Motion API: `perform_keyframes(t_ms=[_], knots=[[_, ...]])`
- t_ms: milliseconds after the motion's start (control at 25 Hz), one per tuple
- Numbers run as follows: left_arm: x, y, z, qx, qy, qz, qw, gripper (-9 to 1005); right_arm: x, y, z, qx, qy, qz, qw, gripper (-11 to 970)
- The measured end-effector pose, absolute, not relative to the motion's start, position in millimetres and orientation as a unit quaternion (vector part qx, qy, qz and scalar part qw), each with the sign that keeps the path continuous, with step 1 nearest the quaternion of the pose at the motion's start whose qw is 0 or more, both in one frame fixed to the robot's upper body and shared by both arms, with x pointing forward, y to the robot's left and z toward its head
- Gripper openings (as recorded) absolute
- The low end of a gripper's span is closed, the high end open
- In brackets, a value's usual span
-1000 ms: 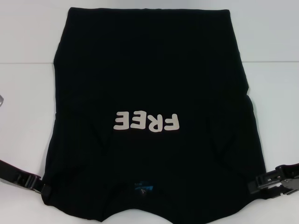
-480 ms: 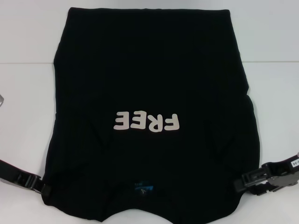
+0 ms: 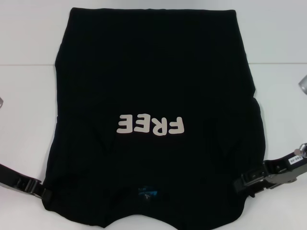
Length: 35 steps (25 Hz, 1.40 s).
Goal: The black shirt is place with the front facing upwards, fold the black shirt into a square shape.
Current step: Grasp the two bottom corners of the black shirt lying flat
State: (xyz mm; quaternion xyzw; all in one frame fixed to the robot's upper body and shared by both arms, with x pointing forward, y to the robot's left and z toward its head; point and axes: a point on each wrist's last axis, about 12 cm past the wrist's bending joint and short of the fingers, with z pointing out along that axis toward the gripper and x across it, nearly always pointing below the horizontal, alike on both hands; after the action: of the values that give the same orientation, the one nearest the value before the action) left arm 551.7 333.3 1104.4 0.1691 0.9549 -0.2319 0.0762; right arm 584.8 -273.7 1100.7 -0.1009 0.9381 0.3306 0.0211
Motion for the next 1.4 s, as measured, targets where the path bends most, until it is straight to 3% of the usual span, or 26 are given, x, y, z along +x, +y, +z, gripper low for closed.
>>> perform_keyframes(t_ms=[160, 760, 1200, 1400], knots=[[551.5, 333.5, 1104.3, 0.171, 0.955, -0.232, 0.077, 63, 587.3, -262.4, 1100.5, -0.117, 0.941, 0.318, 0.009, 810], [550.8, 334.7, 1103.2, 0.171, 0.954, -0.233, 0.074, 63, 589.9, -255.0, 1102.5, -0.135, 0.943, 0.304, 0.0, 120], [550.2, 335.5, 1103.8, 0.172, 0.953, -0.242, 0.062, 62, 588.7, -262.8, 1109.2, -0.152, 0.941, 0.303, -0.008, 61], [544.2, 336.6, 1107.4, 0.184, 0.941, -0.281, 0.042, 62, 581.5, -274.1, 1116.7, -0.182, 0.936, 0.3, -0.041, 56]])
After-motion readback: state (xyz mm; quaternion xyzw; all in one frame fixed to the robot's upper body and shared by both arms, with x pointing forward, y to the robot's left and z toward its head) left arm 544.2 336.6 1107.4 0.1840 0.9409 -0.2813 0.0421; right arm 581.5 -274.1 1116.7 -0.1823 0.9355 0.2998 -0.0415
